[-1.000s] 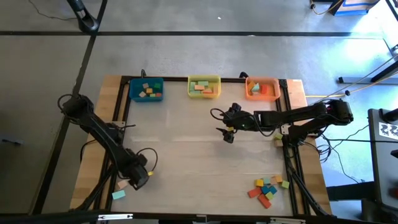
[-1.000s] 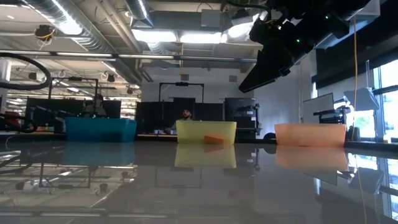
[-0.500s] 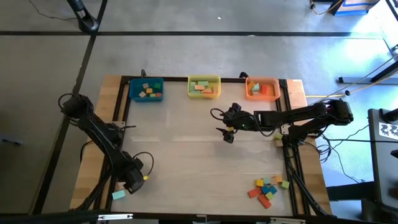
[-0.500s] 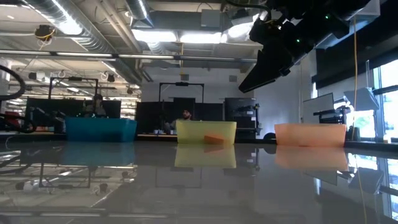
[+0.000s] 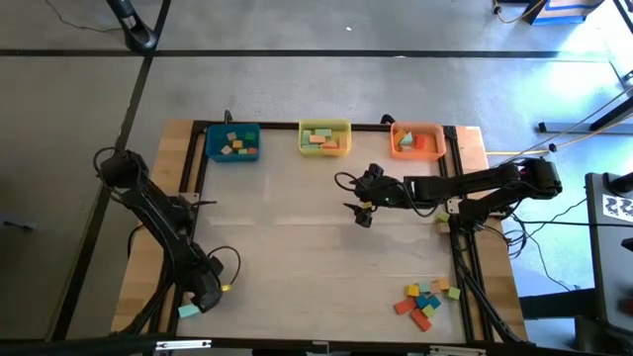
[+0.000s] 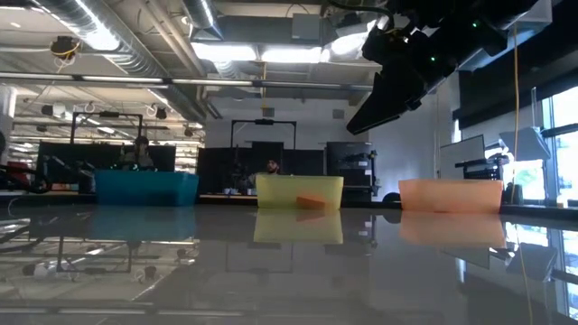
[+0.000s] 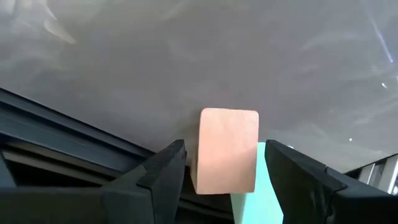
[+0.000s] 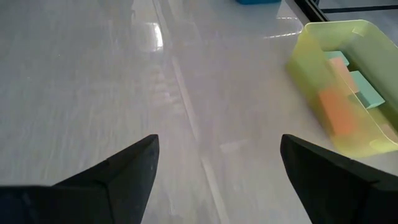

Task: Sort blocks by size
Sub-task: Put the brown triangle block into the orange bin

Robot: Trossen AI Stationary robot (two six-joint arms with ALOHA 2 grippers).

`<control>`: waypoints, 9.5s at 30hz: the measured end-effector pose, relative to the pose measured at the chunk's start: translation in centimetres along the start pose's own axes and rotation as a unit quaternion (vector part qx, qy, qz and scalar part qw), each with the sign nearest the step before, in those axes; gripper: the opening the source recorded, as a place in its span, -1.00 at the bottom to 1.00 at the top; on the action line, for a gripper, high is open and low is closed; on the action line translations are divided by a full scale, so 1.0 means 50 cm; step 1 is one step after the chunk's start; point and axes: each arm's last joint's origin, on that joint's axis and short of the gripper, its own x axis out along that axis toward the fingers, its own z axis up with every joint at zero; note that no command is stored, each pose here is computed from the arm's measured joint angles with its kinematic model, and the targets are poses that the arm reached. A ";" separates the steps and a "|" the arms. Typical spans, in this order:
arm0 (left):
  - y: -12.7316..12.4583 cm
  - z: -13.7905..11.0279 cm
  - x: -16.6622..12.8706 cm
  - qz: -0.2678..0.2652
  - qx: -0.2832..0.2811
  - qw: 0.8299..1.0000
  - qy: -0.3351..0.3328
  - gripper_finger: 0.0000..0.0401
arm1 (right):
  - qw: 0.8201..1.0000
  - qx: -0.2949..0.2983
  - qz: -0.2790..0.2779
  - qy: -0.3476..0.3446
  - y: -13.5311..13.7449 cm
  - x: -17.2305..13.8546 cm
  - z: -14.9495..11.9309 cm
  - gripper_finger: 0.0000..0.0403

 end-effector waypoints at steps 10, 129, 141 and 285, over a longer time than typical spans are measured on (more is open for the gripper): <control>0.011 0.004 0.007 0.009 -0.003 1.000 0.003 -0.32 | 1.000 -0.012 0.000 0.002 0.000 0.000 -0.001 0.65; -0.114 0.352 -0.390 -0.375 0.128 0.446 -0.803 -0.36 | 0.903 -0.226 -0.049 -0.363 0.129 -0.027 0.143 -0.35; -0.114 0.343 -0.394 -0.323 0.161 0.437 -0.824 0.10 | 0.905 -0.221 -0.056 -0.358 0.127 -0.028 0.144 -0.57; -0.203 0.113 -0.009 0.009 0.574 0.716 -0.397 0.11 | 0.988 -0.067 0.128 0.063 0.153 0.001 -0.018 -0.61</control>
